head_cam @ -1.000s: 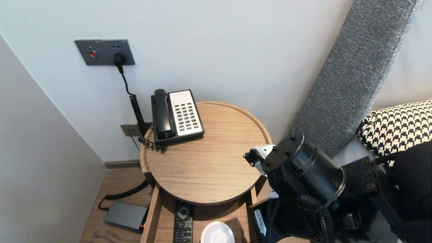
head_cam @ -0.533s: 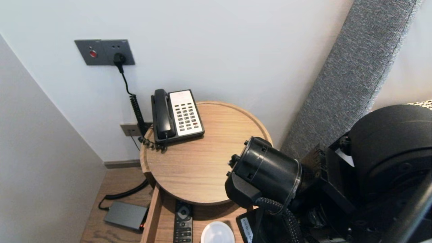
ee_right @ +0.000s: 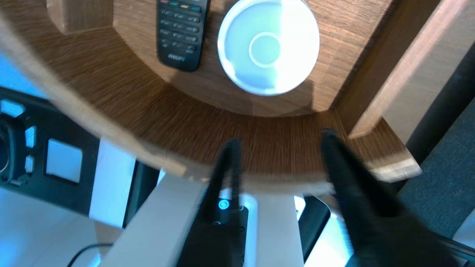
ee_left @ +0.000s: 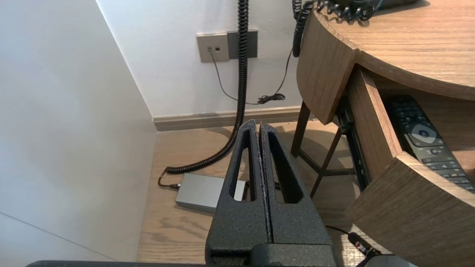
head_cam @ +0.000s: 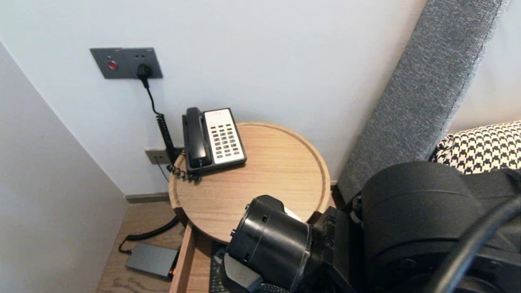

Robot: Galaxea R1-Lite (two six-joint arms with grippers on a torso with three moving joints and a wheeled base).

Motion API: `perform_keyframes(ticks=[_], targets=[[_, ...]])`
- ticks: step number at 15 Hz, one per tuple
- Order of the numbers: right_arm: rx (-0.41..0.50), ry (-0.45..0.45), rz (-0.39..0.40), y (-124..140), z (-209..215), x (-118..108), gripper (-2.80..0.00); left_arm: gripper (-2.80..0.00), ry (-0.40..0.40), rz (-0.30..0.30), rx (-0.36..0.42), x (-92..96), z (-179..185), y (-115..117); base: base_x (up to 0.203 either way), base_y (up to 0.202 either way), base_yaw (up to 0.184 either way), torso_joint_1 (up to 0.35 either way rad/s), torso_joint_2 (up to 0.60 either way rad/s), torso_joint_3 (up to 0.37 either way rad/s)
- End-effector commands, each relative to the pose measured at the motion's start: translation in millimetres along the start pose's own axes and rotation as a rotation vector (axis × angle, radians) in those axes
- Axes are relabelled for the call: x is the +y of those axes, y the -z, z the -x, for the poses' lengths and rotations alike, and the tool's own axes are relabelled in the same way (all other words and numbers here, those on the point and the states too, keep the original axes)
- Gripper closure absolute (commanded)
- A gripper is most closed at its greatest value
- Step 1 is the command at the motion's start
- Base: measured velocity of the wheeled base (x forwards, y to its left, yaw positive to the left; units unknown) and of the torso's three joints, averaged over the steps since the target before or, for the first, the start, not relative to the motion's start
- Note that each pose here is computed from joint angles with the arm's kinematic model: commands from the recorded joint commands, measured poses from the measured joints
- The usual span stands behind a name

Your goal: Take the remote control out of the drawer one by one and place them on the table

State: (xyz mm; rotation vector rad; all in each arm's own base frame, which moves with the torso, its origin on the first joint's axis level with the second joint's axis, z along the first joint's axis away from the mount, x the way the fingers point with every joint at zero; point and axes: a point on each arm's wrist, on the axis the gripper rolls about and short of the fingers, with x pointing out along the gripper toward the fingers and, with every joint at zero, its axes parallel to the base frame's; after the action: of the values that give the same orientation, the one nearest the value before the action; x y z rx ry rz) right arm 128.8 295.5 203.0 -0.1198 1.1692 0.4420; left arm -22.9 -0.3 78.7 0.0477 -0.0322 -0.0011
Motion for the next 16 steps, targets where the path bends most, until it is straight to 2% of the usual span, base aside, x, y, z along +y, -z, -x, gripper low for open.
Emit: perform_keyframes(ticks=[1,6,16], targets=[[0.028,0.023,-0.004,-0.8,-17.0,9.3,-2.8,0.0,0.0,0.0,0.011,-0.1,-0.8,3.4,0.0,0.0,0.0,0.0,0.0,0.0],[0.065,0.056,-0.021,-3.3,-40.2,13.5,-2.8,0.0,-0.001,0.0,0.011,-0.2,-0.8,3.4,0.0,0.0,0.0,0.0,0.0,0.0],[0.06,0.065,-0.036,-3.2,-69.3,11.4,-2.8,0.0,0.0,0.0,0.011,-0.2,-0.8,3.4,0.0,0.0,0.0,0.0,0.0,0.0]])
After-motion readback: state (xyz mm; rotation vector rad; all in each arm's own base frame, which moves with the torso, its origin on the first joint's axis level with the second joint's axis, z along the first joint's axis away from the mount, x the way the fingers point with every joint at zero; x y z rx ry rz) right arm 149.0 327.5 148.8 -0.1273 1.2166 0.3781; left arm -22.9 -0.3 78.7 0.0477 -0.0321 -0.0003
